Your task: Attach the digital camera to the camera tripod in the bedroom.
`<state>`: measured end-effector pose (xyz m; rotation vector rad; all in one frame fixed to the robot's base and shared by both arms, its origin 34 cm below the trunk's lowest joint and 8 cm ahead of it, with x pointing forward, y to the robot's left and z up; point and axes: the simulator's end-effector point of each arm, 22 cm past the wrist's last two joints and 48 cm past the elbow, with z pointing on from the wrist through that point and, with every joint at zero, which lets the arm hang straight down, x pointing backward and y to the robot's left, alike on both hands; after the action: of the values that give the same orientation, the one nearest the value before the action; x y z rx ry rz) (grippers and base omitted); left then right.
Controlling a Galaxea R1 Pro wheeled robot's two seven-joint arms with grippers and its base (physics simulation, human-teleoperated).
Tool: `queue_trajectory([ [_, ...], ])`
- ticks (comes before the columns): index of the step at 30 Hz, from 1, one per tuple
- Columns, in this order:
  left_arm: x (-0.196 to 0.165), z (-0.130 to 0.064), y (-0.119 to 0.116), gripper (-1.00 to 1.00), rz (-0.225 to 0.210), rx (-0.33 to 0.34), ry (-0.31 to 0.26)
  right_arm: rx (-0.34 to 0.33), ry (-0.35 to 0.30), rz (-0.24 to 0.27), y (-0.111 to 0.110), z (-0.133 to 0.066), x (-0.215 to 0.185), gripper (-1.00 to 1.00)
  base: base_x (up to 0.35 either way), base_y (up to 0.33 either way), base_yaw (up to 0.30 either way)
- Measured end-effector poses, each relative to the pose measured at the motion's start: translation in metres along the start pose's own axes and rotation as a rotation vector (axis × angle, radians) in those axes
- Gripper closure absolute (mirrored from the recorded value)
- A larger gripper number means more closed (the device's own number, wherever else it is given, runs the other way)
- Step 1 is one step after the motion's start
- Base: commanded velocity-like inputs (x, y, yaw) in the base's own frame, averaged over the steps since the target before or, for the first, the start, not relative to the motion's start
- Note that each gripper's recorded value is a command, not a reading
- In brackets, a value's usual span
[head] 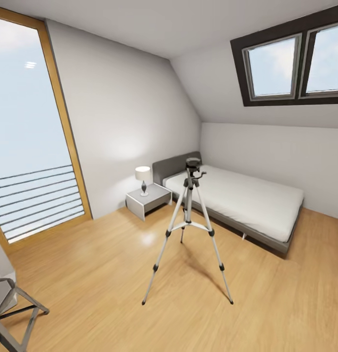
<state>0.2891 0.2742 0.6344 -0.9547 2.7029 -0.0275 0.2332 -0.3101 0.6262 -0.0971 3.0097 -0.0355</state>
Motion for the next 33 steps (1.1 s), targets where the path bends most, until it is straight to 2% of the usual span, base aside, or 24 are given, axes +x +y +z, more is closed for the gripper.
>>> queue_trajectory([
  [9,-0.0001,0.0,0.0,1.0,0.0,0.0,0.0,0.003,-0.003,-0.001,0.0001,0.0,-0.0011,-1.0,0.319,0.0,0.073],
  [25,0.0004,-0.0001,-0.0009,1.0,0.0,0.001,0.0,0.008,-0.005,-0.002,-0.0021,0.0,-0.0025,-1.0,0.316,0.0,0.252],
  [33,0.0004,0.0001,-0.001,1.0,0.0,0.001,0.001,0.01,-0.005,-0.002,-0.0032,0.0001,-0.0026,-1.0,0.082,0.0,0.269],
])
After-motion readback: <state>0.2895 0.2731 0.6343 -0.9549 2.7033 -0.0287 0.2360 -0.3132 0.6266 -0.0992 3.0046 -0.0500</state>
